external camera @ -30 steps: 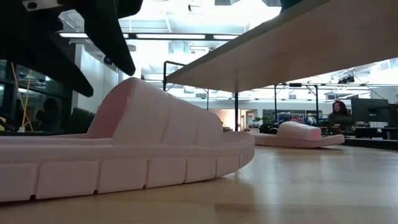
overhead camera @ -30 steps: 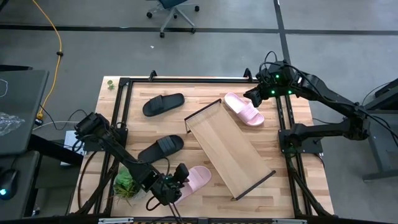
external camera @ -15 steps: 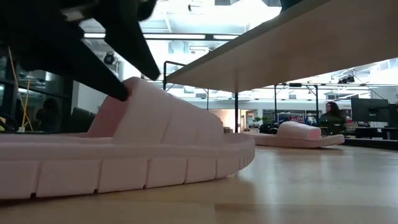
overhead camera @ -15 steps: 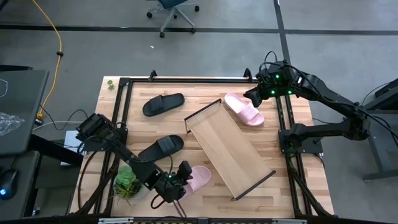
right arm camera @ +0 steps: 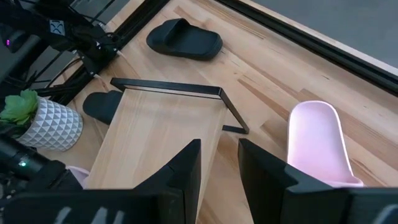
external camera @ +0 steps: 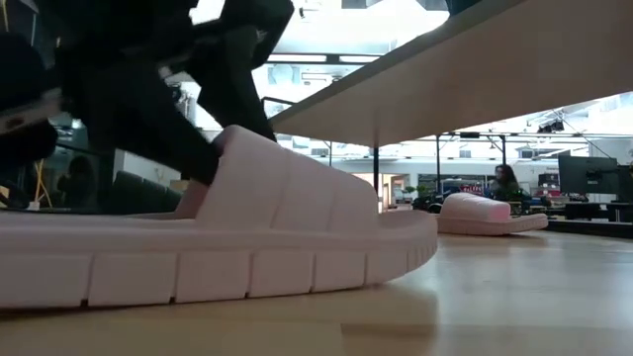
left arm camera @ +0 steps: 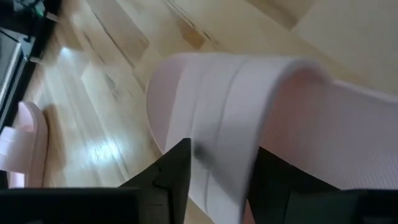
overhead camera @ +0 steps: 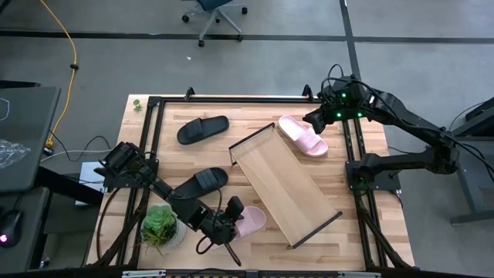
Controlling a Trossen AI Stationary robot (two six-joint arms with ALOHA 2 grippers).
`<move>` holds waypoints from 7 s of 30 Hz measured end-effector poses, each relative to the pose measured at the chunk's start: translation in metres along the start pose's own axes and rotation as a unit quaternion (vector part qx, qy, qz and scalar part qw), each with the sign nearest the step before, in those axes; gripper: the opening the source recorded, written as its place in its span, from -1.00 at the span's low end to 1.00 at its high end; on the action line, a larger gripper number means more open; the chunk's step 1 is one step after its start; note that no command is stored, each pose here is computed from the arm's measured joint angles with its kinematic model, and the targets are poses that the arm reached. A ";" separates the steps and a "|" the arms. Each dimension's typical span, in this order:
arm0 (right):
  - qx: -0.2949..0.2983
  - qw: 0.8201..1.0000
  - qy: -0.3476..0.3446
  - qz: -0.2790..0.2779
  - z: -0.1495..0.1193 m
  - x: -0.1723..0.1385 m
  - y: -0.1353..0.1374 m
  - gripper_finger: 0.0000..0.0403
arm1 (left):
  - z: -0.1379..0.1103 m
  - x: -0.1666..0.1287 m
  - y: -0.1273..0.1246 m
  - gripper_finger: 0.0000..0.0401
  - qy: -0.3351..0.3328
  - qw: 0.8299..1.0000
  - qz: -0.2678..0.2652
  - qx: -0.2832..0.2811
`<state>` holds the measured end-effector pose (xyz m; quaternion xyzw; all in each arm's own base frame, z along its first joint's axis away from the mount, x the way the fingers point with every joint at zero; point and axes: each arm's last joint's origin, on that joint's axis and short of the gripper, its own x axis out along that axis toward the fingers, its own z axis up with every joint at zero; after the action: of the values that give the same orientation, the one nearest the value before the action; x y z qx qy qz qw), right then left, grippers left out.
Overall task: Pick and place slides into the shelf
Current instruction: Put the bottom pink slide on the shelf
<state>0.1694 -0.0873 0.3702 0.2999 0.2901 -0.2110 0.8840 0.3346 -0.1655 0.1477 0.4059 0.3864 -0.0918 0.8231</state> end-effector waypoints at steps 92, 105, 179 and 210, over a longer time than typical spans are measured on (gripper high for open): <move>0.040 0.997 0.014 0.067 -0.018 0.025 -0.088 -0.52 | 0.070 -0.165 0.160 -1.00 0.145 0.984 0.087 -0.053; -0.009 0.978 -0.010 0.207 -0.020 0.006 -0.058 -0.52 | 0.036 -0.135 0.216 -1.00 0.187 0.979 0.082 -0.006; 0.029 0.981 -0.123 0.150 -0.018 -0.024 -0.040 -0.52 | -0.085 -0.037 0.296 -1.00 0.108 0.993 0.053 0.008; 0.031 0.980 -0.122 0.151 -0.018 -0.023 -0.040 -0.52 | -0.095 -0.036 0.296 -0.48 0.097 0.995 0.020 -0.027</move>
<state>0.1232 -0.0999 0.3571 0.3395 0.1245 -0.1192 0.9247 0.3943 0.0925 0.3152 0.3982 0.4585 -0.0251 0.7941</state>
